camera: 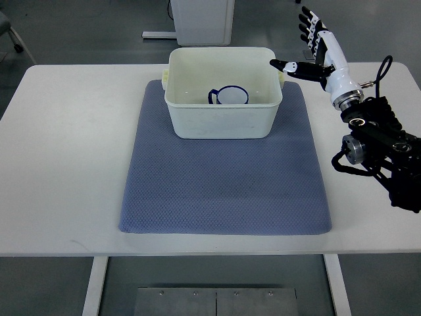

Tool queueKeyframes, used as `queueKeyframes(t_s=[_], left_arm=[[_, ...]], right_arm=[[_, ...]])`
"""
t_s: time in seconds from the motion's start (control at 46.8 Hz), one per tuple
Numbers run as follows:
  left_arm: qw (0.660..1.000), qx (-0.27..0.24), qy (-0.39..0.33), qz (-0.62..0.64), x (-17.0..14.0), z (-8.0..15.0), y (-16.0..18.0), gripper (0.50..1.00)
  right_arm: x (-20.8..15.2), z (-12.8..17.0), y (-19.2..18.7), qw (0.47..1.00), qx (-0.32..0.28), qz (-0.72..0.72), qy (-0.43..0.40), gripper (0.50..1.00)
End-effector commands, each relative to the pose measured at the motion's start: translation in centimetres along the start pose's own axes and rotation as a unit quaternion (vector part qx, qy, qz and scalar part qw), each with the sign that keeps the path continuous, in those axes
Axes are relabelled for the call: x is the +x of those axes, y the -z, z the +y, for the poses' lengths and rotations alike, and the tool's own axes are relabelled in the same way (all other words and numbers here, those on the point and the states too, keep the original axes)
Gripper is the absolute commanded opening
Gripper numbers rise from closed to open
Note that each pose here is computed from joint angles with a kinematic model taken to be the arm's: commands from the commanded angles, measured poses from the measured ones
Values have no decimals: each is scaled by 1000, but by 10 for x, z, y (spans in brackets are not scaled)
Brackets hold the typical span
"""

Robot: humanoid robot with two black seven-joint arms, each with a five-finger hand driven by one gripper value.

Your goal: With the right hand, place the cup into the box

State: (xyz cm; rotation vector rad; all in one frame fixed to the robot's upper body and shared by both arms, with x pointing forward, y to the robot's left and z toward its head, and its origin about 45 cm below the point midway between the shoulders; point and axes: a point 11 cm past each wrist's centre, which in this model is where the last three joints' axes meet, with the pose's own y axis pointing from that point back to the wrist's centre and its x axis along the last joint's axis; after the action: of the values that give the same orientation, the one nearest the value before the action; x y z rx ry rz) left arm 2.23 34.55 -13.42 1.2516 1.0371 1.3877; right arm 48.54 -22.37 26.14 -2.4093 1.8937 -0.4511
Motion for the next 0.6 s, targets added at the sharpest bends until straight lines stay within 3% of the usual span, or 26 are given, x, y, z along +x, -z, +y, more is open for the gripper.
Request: queueKeyframes(t_s=[0.0, 0.171, 0.577], left_arm=[[1000, 0, 0, 0, 0, 0, 0, 1000], [1000, 0, 0, 0, 0, 0, 0, 1000], [1000, 0, 0, 0, 0, 0, 0, 1000]], right_arm=[[12, 6, -3, 1000, -2, -17, -8, 1000], [32, 24, -17, 994, -33, -99, -36, 1000], [25, 56, -39, 978, -75, -190, -41, 1000]])
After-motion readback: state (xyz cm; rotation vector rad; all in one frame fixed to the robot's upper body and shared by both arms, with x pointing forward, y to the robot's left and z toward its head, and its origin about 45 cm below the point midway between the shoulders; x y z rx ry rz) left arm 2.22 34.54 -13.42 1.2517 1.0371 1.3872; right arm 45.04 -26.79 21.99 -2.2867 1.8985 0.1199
